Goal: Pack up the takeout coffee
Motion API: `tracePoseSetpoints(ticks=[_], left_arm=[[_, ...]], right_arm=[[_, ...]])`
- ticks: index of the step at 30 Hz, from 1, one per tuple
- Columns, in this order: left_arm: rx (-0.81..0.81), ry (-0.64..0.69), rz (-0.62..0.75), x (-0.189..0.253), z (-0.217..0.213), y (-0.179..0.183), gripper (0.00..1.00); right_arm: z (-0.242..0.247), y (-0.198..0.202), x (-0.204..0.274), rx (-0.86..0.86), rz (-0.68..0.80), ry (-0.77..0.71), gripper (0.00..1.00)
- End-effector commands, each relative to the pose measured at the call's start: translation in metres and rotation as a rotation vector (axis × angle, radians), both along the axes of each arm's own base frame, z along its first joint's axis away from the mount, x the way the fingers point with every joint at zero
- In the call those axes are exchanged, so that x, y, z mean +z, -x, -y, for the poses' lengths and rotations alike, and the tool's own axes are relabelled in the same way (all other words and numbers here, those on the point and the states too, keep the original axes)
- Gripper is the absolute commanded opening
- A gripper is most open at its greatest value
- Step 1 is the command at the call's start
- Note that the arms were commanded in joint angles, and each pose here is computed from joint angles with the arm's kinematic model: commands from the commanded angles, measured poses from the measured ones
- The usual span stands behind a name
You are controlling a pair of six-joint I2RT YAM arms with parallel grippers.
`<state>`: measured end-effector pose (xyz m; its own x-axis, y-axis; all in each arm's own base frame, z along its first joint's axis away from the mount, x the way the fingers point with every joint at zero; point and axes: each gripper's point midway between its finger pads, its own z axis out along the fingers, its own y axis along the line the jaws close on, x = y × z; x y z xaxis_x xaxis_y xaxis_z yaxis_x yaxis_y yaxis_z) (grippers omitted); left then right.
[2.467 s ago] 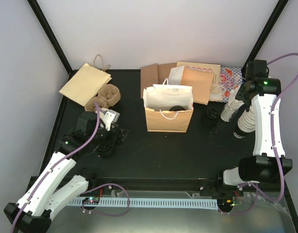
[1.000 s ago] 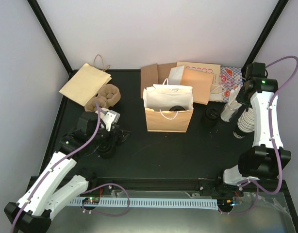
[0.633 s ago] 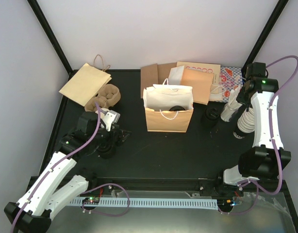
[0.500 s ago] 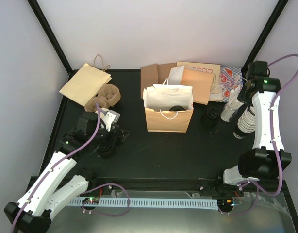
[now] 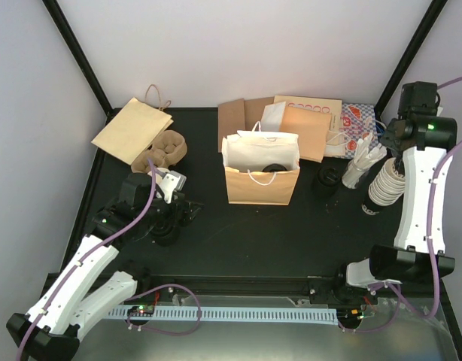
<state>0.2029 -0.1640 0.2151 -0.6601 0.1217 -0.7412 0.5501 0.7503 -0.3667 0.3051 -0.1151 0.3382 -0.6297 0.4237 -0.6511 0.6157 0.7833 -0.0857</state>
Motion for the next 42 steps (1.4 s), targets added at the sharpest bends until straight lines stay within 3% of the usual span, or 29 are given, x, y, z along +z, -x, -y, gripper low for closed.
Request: tracePoseSetpoints(ticks=[1,10,21,42], left_arm=[[-0.012,0.020,0.026,0.007,0.004,-0.002,0.88],[-0.012,0.019,0.024,0.007,0.004,-0.003,0.88],[-0.010,0.014,0.015,0.004,0.004,-0.004,0.88],[0.007,-0.001,0.009,0.001,0.002,-0.007,0.88]], right_arm=[[0.000,0.016,0.030,-0.016,0.055,0.018,0.01],[-0.012,0.027,0.068,0.029,0.165,-0.013,0.01],[-0.073,0.025,0.080,0.256,0.232,-0.147,0.01],[-0.195,0.063,-0.005,0.640,-0.005,-0.251,0.01]])
